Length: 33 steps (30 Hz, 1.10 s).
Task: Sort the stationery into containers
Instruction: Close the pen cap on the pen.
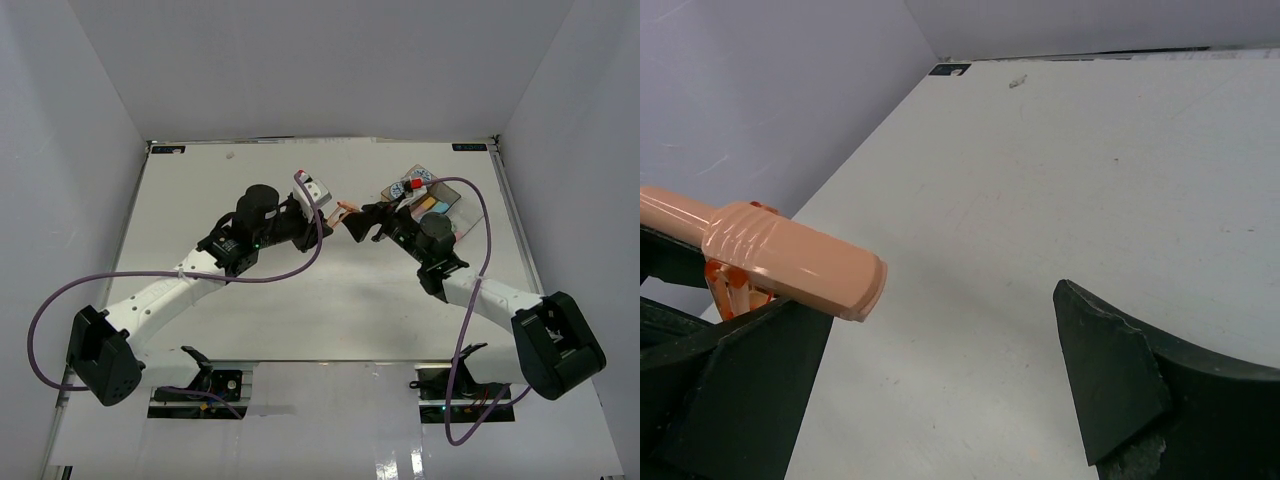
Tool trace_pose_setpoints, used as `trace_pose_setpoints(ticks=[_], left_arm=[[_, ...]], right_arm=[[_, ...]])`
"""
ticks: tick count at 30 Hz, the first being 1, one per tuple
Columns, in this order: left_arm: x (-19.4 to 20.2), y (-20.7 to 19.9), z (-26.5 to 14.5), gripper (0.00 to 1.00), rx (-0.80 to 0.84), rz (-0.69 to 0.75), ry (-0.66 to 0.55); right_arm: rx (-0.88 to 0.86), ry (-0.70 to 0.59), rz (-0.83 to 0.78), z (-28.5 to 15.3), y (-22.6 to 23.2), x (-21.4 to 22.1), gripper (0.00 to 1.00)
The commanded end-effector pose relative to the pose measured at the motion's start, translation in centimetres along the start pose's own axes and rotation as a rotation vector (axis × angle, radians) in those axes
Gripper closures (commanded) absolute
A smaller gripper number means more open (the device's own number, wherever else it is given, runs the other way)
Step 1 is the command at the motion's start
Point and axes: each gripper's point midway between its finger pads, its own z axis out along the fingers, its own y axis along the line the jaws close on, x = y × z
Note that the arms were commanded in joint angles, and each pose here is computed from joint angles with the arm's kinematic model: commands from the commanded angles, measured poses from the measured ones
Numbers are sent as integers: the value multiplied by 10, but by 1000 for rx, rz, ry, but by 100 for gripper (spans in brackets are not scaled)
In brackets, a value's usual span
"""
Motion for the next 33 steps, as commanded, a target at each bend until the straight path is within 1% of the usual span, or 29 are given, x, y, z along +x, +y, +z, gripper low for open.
trace_pose_setpoints(ticks=[1,25,33], left_arm=[[-18,-9,-9,73,39,40,-63],[-12,-13,-8,73,65,70,-62],[-11,-15,-6,73,76,67,-61]], right_arm=[[6,-65,-46,-4,2,-18,5],[27,-126,-105,-8,2,-49,4],[6,-120,-108,-8,7,-51,4]])
